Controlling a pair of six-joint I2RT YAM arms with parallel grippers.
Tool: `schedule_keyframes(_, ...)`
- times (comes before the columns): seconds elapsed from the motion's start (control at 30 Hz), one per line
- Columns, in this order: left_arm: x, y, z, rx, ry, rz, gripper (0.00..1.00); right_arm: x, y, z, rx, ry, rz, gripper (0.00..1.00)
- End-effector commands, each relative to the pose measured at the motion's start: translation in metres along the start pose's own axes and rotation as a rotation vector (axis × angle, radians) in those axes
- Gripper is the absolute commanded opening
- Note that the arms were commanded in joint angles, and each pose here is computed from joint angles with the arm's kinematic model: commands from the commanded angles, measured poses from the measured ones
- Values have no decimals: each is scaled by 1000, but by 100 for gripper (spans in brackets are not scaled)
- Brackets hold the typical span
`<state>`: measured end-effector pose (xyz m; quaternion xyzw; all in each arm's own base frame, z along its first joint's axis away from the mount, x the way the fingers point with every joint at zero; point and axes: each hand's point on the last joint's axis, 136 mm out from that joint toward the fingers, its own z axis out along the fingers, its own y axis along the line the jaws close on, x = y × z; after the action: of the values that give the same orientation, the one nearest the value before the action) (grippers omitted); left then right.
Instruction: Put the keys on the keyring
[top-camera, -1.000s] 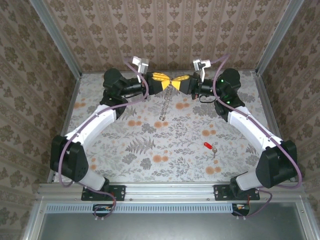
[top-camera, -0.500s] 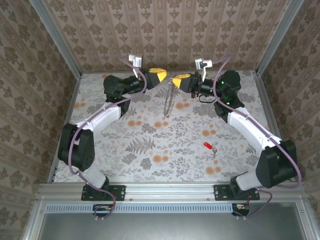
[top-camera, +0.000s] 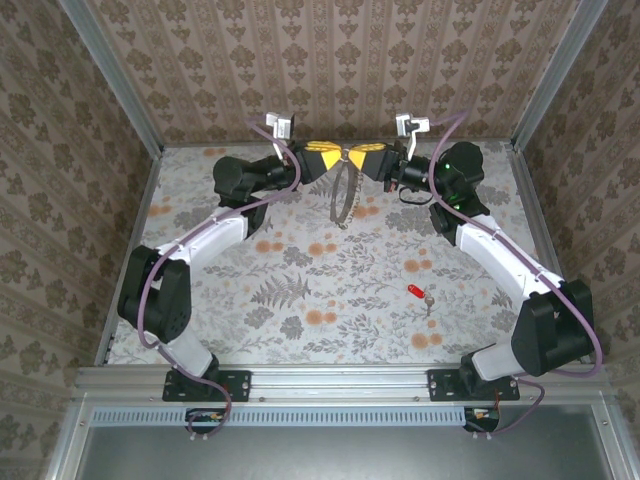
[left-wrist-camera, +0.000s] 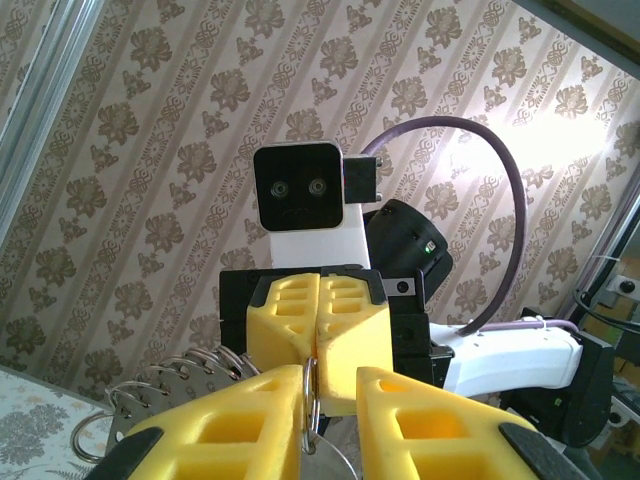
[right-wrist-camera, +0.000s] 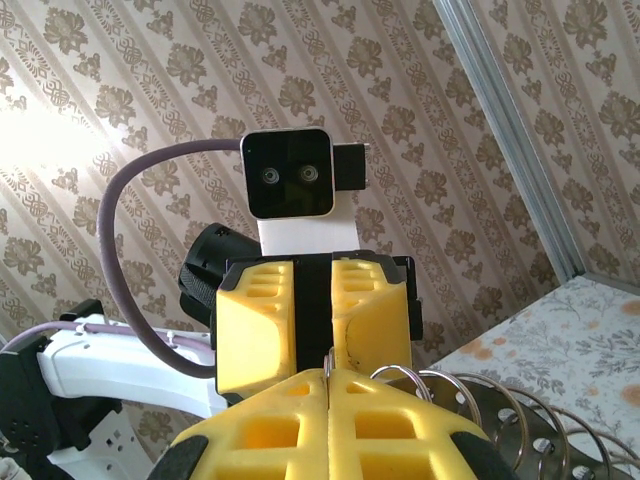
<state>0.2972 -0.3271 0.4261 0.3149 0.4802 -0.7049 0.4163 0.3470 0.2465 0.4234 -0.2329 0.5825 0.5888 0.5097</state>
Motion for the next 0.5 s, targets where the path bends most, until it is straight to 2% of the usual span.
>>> schedule_keyframes(0.0,-1,-13,3,42,3,35,21,-18,10,-3,-9,-62,-51,0)
schedule_keyframes(0.47,7,-8,8,52,22,15,22,-19,10,-3,-11,-63,-46,0)
